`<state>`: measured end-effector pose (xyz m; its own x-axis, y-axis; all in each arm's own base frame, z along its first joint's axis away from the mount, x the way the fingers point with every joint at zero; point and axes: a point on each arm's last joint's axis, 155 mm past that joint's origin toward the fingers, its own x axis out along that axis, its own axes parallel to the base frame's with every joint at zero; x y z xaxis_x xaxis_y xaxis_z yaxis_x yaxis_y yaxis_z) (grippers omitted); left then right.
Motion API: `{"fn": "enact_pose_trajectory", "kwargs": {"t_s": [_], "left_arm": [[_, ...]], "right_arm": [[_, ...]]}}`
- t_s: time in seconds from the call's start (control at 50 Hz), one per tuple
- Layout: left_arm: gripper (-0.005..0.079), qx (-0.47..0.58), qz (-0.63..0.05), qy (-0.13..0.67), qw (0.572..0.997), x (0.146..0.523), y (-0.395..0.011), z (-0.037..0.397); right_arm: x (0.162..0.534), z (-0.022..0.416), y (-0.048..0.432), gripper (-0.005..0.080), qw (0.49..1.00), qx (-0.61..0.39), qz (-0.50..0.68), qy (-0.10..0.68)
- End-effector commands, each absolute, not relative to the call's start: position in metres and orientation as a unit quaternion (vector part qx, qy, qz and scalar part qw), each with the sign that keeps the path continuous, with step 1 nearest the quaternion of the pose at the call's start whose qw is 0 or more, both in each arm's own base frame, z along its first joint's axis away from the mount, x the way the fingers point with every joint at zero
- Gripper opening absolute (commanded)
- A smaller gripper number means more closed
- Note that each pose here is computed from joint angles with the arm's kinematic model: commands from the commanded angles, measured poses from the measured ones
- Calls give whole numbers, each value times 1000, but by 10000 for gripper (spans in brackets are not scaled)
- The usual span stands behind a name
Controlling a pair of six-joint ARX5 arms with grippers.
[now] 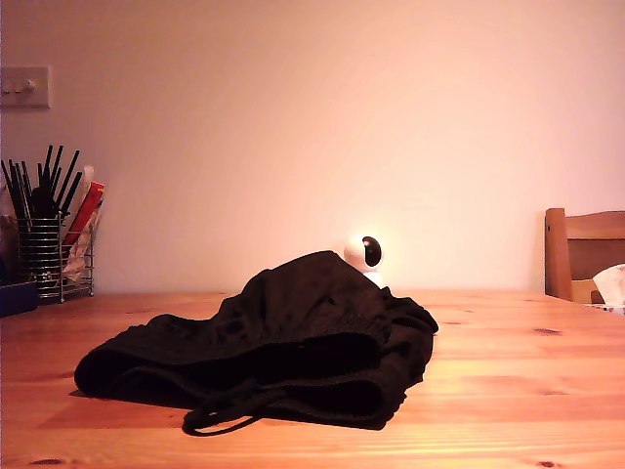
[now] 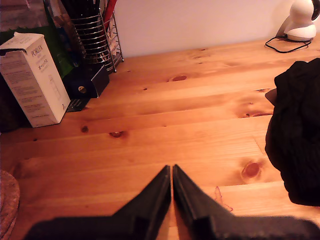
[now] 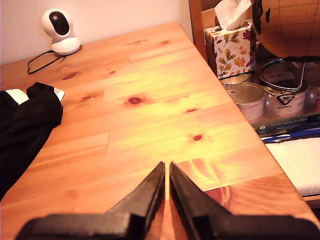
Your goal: Fold the shorts in front of you. After folding it, place it to the right side.
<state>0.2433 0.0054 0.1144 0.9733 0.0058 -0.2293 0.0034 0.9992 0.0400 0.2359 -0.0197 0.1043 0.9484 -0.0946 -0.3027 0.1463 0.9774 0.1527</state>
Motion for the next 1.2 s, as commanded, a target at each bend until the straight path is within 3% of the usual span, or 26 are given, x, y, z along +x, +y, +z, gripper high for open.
{"fn": "enact_pose_trajectory", "kwargs": {"t_s": [0.0, 0.82, 1.18], "left_arm": [[-19, 20, -3, 134, 991, 242, 4, 99], [-19, -9, -18, 130, 991, 243, -3, 101], [-19, -164, -138, 75, 974, 242, -50, 140]], "right_arm": [[237, 106, -18, -11, 984, 88, -58, 145], [236, 106, -24, -11, 986, 46, -66, 146], [241, 123, 19, -11, 964, 234, 28, 123]]}}
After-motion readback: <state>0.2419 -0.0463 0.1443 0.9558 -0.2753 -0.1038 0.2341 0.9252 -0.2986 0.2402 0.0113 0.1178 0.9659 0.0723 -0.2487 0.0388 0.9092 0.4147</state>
